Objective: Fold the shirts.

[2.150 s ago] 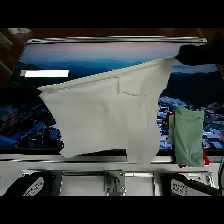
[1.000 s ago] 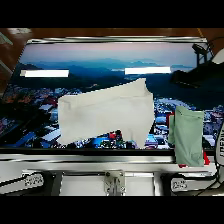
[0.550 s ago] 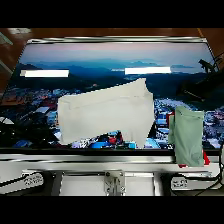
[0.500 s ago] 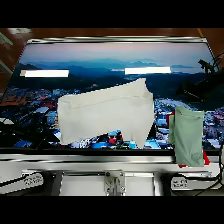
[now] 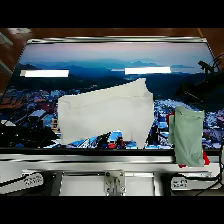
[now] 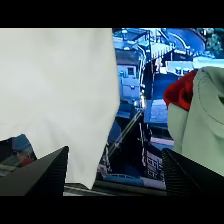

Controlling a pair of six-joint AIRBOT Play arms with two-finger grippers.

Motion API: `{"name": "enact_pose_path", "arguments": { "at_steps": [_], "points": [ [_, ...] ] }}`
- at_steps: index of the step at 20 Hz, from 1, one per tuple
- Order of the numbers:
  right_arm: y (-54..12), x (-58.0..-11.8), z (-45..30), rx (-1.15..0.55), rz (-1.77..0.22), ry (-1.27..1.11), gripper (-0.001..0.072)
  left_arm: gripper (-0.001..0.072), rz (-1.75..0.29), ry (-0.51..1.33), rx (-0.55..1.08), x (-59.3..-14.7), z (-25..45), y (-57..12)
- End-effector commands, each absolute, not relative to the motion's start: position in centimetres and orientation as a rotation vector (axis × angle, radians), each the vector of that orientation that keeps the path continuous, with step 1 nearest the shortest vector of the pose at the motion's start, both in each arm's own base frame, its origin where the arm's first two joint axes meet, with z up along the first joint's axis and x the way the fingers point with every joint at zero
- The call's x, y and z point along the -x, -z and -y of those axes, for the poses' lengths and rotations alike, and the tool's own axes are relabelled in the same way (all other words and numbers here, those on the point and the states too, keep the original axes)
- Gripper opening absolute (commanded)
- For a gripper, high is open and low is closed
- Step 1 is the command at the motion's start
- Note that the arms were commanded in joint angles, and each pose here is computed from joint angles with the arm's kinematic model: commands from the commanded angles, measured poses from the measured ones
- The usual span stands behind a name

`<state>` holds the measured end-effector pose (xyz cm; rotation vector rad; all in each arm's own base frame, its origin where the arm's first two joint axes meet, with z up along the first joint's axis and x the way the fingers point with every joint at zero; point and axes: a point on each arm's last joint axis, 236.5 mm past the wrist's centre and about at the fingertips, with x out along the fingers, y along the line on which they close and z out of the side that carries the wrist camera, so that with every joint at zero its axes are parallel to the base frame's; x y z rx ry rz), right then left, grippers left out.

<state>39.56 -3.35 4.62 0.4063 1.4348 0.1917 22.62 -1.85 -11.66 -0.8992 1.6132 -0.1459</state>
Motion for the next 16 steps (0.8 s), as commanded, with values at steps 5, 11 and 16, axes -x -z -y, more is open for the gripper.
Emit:
{"name": "enact_pose_path", "arguments": {
  "at_steps": [5,11,16],
  "points": [
    [-4.7,-39.3,3.2,-0.417,-1.445,-0.191,0.0694,0.0347,-1.573,0.154,0.892,-23.9,2.5,11.7],
    [-4.6,-39.1,3.2,-0.415,-1.456,-0.192,0.0694,0.0293,-1.599,0.193,0.872,-23.5,3.5,11.5],
    [-4.6,-39.1,3.2,-0.415,-1.456,-0.192,0.0695,0.0039,-1.616,0.252,0.853,-22.8,4.0,11.1]
  ]
}}
